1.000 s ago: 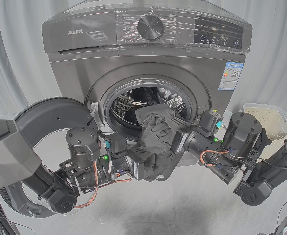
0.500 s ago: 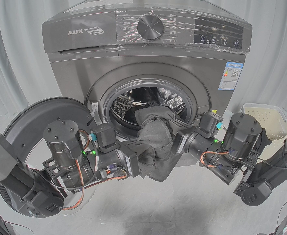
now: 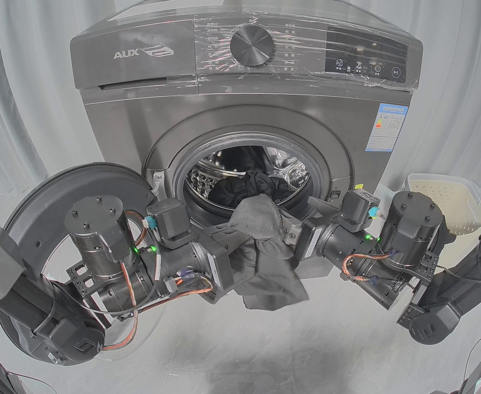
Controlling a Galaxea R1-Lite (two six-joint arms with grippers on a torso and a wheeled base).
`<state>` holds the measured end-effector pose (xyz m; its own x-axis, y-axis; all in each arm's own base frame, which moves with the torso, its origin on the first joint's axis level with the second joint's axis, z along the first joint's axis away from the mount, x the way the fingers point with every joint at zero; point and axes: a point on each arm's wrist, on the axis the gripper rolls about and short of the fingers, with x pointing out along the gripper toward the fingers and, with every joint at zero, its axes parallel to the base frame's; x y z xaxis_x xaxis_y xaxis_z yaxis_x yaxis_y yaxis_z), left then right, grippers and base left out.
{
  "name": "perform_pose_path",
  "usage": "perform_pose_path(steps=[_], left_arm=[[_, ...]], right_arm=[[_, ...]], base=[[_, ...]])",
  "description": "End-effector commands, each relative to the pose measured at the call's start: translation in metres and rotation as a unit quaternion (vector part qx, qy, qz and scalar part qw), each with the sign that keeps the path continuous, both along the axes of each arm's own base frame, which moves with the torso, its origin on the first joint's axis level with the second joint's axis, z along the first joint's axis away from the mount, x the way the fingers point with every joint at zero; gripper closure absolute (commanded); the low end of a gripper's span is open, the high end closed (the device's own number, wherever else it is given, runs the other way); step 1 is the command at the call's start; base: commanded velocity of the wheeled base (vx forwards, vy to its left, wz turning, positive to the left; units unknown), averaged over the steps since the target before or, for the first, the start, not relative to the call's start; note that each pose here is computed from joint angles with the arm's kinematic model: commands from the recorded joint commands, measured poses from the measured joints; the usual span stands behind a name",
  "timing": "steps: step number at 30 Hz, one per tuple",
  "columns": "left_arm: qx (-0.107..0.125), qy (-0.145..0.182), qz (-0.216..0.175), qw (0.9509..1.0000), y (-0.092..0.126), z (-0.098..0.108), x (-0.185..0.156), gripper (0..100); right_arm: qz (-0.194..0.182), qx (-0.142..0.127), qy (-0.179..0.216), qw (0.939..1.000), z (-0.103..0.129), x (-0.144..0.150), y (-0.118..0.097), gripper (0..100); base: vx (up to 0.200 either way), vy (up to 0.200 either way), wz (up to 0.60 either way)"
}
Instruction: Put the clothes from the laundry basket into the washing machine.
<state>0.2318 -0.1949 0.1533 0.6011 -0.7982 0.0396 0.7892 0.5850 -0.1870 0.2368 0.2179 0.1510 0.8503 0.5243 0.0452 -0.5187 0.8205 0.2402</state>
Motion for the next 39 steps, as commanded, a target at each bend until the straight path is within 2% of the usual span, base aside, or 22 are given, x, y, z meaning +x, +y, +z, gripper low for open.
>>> perform_pose_path(steps=[1,5,6,12,16,23,28,29,34,36,37,39], left_arm=[[-0.01,-0.01,0.004,0.9999,0.001,0.006,0.001,100],[-0.019,-0.013,0.008,0.9997,0.0,0.009,0.003,100],[-0.03,-0.015,0.008,0.9994,-0.001,0.014,0.005,100],[-0.048,-0.031,0.019,0.9982,-0.004,0.022,0.008,100],[-0.051,-0.032,0.029,0.9978,-0.004,0.023,0.008,100],[-0.052,-0.034,0.033,0.9975,-0.004,0.024,0.01,100],[-0.053,-0.036,0.034,0.9974,-0.003,0.025,0.011,100],[-0.054,-0.037,0.034,0.9973,-0.003,0.026,0.011,100],[-0.053,-0.036,0.035,0.9973,-0.003,0.025,0.011,100],[-0.053,-0.035,0.035,0.9974,-0.003,0.025,0.011,100],[-0.053,-0.036,0.035,0.9973,-0.003,0.025,0.011,100],[-0.053,-0.036,0.035,0.9973,-0.003,0.025,0.011,100]], right_arm=[[-0.01,-0.001,-0.004,0.9999,0.005,0.001,-0.009,0],[-0.022,-0.007,-0.003,0.9997,0.005,0.002,-0.018,0],[-0.031,-0.013,-0.003,0.9994,0.004,0.003,-0.024,0],[-0.038,-0.051,0.015,0.9979,-0.013,-0.002,-0.037,0],[-0.017,-0.073,0.03,0.9968,-0.024,-0.01,-0.04,0],[-0.004,-0.077,0.034,0.9964,-0.027,-0.014,-0.038,0],[0.014,-0.09,0.05,0.9946,-0.036,-0.019,-0.042,0],[0.016,-0.102,0.058,0.993,-0.042,-0.022,-0.044,0],[0.023,-0.11,0.064,0.9916,-0.046,-0.027,-0.045,0],[0.033,-0.11,0.063,0.9914,-0.046,-0.029,-0.043,0],[0.061,-0.104,0.055,0.9912,-0.046,-0.033,-0.04,0],[0.076,-0.101,0.049,0.9907,-0.045,-0.036,-0.038,0]], base=[[0.0,0.0,0.0],[0.0,0.0,0.0],[0.0,0.0,0.0],[0.0,0.0,0.0],[0.0,0.0,0.0],[0.0,0.0,0.0],[0.0,0.0,0.0],[0.0,0.0,0.0],[0.0,0.0,0.0],[0.0,0.0,0.0],[0.0,0.0,0.0],[0.0,0.0,0.0]])
